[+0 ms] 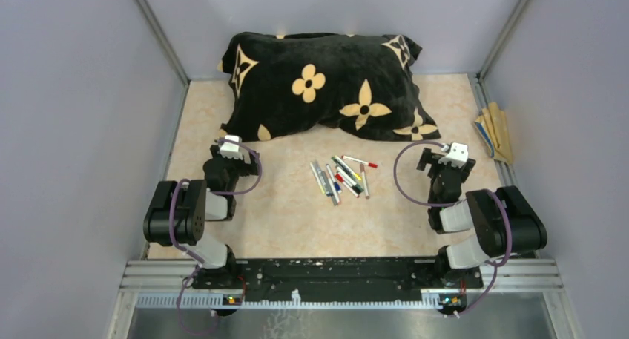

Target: Open the pen caps

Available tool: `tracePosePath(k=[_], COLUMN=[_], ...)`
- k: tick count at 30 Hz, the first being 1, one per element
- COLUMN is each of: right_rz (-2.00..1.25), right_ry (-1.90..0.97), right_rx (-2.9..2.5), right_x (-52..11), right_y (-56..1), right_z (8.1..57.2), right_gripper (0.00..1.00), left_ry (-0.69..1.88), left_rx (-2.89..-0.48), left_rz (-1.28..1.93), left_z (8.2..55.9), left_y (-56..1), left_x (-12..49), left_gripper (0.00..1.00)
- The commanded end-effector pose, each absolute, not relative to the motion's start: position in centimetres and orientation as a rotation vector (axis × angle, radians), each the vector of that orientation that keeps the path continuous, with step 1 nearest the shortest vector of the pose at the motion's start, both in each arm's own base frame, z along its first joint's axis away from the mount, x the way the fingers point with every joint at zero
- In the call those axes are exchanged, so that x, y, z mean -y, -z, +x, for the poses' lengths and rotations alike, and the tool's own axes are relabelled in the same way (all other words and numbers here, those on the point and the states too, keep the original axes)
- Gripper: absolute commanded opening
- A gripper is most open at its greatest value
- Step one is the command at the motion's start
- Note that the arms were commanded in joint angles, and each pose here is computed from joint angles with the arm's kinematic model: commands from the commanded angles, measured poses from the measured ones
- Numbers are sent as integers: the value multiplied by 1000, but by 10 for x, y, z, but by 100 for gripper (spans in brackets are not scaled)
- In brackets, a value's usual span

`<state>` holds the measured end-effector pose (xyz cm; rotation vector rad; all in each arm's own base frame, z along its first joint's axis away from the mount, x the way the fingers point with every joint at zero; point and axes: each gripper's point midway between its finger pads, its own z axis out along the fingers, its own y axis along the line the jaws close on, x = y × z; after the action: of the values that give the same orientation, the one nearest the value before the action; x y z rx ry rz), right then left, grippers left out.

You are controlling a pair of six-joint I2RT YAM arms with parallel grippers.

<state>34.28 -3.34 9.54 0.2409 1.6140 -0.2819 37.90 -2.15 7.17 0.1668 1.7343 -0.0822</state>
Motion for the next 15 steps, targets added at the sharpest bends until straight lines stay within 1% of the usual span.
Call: tracePosePath(k=[1,6,9,10,12,15], right_rz=[257,277,279,262,212,277], right_ry=[255,246,277,273,279,124], right_rx=[-1571,-1564,-1573,-1589,-1585,-1591], right_x=[32,34,33,28,19,1], right_y=[-109,-112,-126,-131,-155,-187], right_z=[354,352,353,357,362,370], right_gripper=[99,99,99,99,99,99], left_ry=[105,107,93,88,75,83], left_rx=[-1680,-1678,-1654,-1679,-1830,-2032], left_rz=[168,169,119,99,83,181], left_z=[386,386,389,394,409,421], left_y=[-87,-87,-99,-101,-98,-99], left_x=[24,24,18,15,10,14], left_gripper=[99,99,99,99,99,99])
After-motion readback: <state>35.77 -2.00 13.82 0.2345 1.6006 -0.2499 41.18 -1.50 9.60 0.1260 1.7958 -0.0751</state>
